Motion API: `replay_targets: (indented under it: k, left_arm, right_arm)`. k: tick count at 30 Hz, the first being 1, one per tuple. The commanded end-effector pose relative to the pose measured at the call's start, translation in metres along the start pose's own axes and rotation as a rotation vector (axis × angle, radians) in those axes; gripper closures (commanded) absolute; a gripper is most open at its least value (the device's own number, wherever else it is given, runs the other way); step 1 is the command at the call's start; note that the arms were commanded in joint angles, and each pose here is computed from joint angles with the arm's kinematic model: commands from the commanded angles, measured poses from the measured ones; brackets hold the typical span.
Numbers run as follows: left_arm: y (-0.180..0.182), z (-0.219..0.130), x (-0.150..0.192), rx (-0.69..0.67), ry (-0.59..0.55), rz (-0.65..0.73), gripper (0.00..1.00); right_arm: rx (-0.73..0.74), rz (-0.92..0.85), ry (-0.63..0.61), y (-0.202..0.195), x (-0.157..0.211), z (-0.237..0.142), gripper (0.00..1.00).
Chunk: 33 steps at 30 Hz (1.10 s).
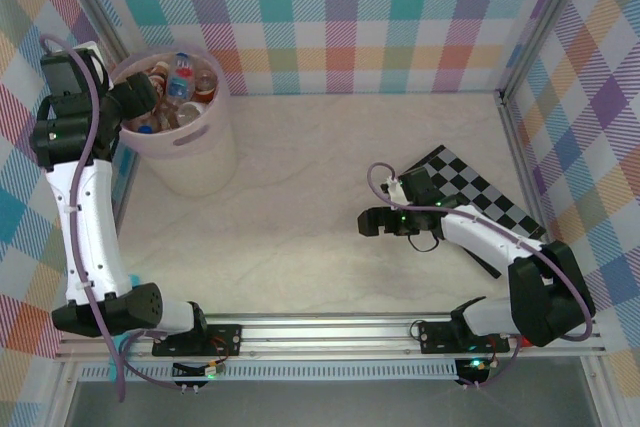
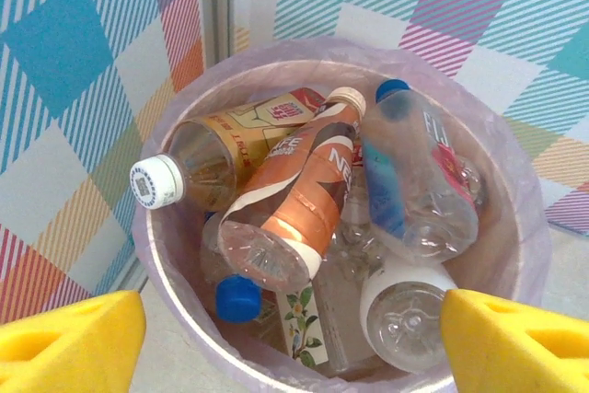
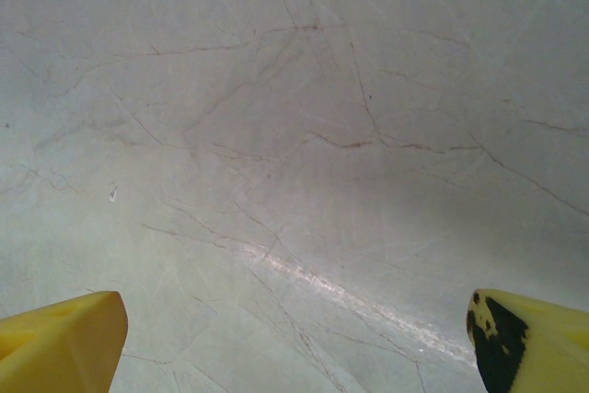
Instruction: Put the plastic bottles in the bin
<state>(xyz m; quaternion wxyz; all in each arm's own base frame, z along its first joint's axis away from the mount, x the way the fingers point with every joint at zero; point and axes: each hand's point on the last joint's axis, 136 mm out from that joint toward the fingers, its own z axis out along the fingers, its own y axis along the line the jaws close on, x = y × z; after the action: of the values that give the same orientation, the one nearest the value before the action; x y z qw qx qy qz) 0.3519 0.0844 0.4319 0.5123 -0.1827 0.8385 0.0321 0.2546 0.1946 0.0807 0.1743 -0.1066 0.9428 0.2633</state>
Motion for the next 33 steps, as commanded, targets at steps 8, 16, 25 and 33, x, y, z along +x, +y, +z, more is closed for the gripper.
replay_targets:
  k: [8,16,25,33]
  left_arm:
    - [-0.011,-0.04,0.073,0.119,-0.108,-0.045,0.1]
    - [-0.008,-0.046,0.154,0.175,-0.103,-0.119,0.05]
    - [0.001,-0.005,0.209,0.138,-0.098,-0.101,0.0]
    - [0.007,0.048,0.241,0.05,-0.082,-0.056,0.0]
  right_arm:
    - [0.121,-0.148,-0.157,0.006,-0.05,-0.044,0.04]
    - [0.325,-0.213,-0.405,-0.022,-0.096,-0.088,0.01]
    - [0.556,-0.235,-0.611,-0.086,-0.106,-0.103,0.01]
    - [0.633,-0.205,-0.623,-0.124,-0.099,-0.091,0.0]
